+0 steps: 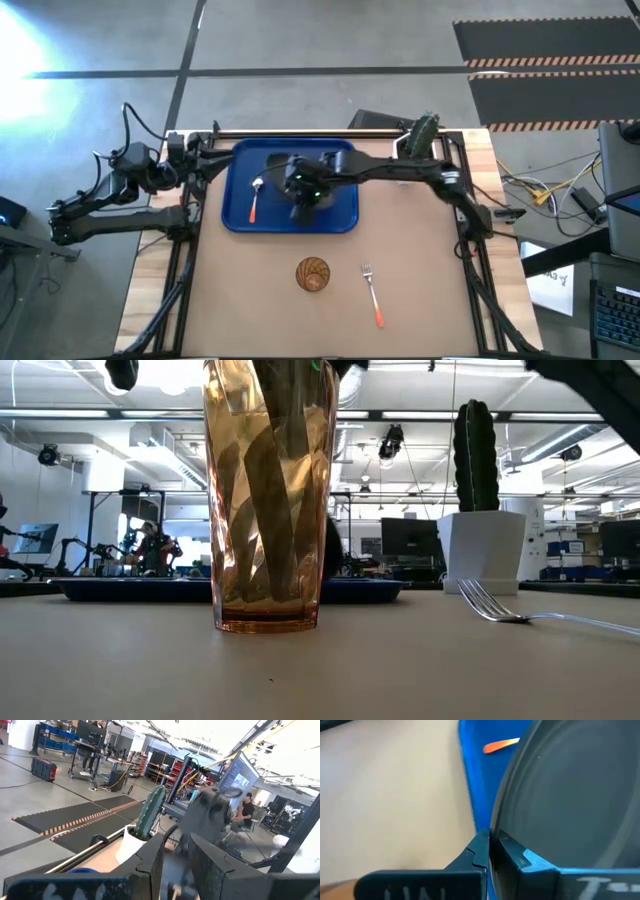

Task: Pick and place plate/cup/fork/spoon on tray
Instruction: Put the black plate on the blue tray

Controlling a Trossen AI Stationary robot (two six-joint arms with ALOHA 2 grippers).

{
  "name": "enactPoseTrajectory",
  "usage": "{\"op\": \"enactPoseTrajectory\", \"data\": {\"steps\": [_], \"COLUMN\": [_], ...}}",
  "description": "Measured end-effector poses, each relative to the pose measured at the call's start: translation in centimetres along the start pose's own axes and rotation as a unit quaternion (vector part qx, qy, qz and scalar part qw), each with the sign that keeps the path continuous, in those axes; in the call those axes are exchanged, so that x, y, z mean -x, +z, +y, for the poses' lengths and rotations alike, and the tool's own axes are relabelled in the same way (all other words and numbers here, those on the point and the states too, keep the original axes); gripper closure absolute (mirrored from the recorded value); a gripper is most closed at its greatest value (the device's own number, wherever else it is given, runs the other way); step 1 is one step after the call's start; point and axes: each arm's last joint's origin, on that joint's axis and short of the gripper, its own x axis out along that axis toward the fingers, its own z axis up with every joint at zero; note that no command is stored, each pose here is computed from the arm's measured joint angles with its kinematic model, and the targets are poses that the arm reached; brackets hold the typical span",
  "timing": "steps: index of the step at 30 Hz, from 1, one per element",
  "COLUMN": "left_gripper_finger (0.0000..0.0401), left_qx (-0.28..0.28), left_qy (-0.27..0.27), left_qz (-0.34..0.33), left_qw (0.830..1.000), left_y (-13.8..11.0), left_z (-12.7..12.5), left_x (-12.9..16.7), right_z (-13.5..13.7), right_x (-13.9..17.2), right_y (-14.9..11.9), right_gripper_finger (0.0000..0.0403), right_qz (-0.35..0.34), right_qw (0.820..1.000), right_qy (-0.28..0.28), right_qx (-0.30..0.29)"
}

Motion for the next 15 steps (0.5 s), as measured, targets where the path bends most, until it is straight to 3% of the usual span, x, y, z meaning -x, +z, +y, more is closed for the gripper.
{"op": "enactPoseTrajectory", "data": {"steps": [8,15], "left_gripper_finger": [0.0327,0.0327], "left_qx": [-0.002,-0.002], "left_qy": [0.006,0.006], "left_qz": [0.017,0.015], "left_qw": [1.000,1.000], "left_y": [-0.4,-0.3], "left_z": [0.1,0.1], "left_x": [0.2,0.5], "right_z": [-0.1,-0.6], "right_x": [-5.4,-6.8], "right_y": [1.1,-0.3], "right_gripper_finger": [0.0394,0.0393], "right_qz": [0.013,0.078], "right_qw": [0.998,0.995], "right_qy": [0.057,0.060], "right_qx": [0.012,0.004]}}
